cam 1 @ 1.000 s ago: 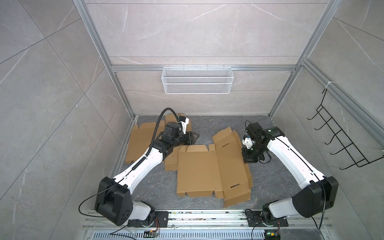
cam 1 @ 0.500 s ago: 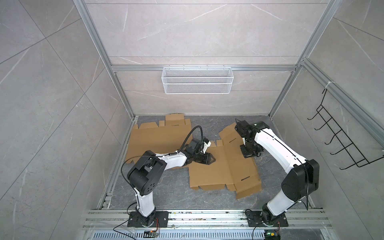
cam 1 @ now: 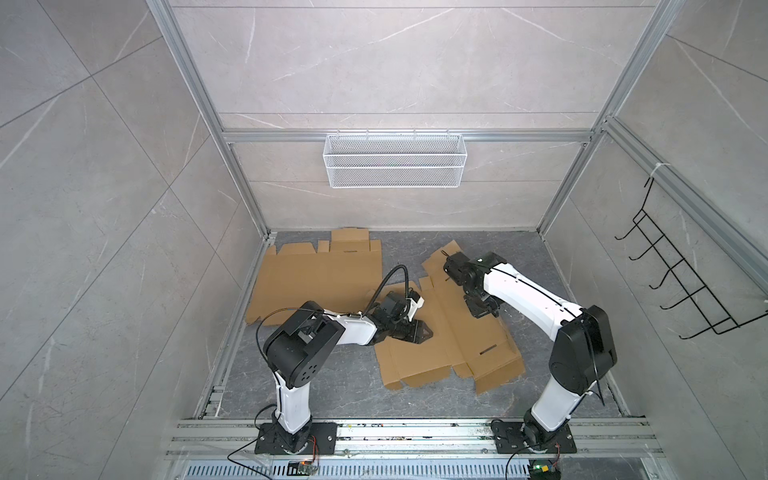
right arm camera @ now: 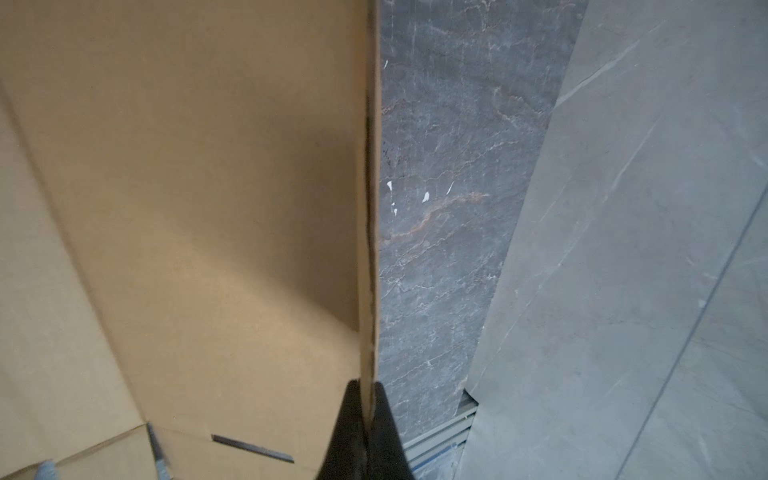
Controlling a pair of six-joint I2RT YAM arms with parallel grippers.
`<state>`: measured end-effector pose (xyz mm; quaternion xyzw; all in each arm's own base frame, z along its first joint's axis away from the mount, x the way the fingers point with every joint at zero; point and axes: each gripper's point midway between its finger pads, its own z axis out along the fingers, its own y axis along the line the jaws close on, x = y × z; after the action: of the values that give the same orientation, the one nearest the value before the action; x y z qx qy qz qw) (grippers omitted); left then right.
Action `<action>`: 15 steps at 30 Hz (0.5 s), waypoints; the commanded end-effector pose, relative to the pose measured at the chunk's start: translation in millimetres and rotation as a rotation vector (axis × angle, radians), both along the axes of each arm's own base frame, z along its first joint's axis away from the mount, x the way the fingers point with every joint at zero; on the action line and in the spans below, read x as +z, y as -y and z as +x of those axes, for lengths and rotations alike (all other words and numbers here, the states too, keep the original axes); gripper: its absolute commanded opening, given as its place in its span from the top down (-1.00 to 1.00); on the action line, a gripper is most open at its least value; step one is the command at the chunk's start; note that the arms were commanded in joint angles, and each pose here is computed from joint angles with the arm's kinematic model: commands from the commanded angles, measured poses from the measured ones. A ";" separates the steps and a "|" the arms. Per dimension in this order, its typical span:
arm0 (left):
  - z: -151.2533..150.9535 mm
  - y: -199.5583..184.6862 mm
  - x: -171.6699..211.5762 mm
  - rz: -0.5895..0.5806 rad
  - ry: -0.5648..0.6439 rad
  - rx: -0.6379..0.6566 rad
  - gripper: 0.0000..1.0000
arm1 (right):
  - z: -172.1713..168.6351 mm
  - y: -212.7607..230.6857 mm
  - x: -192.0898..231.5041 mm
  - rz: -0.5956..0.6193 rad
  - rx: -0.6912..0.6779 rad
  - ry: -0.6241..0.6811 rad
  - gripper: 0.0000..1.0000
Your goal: Fold the paper box
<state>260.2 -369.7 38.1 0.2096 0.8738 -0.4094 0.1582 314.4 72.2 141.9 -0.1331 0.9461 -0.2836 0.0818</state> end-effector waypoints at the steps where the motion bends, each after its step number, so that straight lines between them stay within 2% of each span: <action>1: -6.5 1.1 -9.3 0.006 -0.032 -0.002 0.06 | 13.4 3.7 1.4 -0.110 -0.016 0.086 1.00; 4: -2.9 1.9 5.4 -0.011 0.000 0.002 0.06 | 20.1 6.3 22.4 -0.156 0.020 0.158 1.00; 8: 10.1 -5.0 42.0 -0.029 0.073 0.023 0.05 | 29.7 -2.9 51.8 -0.167 0.141 0.224 1.00; 15: 71.3 -61.9 142.6 -0.185 0.191 0.189 0.03 | 45.2 -11.1 86.1 -0.211 0.306 0.298 1.00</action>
<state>308.1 -324.9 122.6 0.1588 0.8557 -0.4302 0.2397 346.6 78.7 200.4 -0.2090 0.8852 -0.3620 0.2042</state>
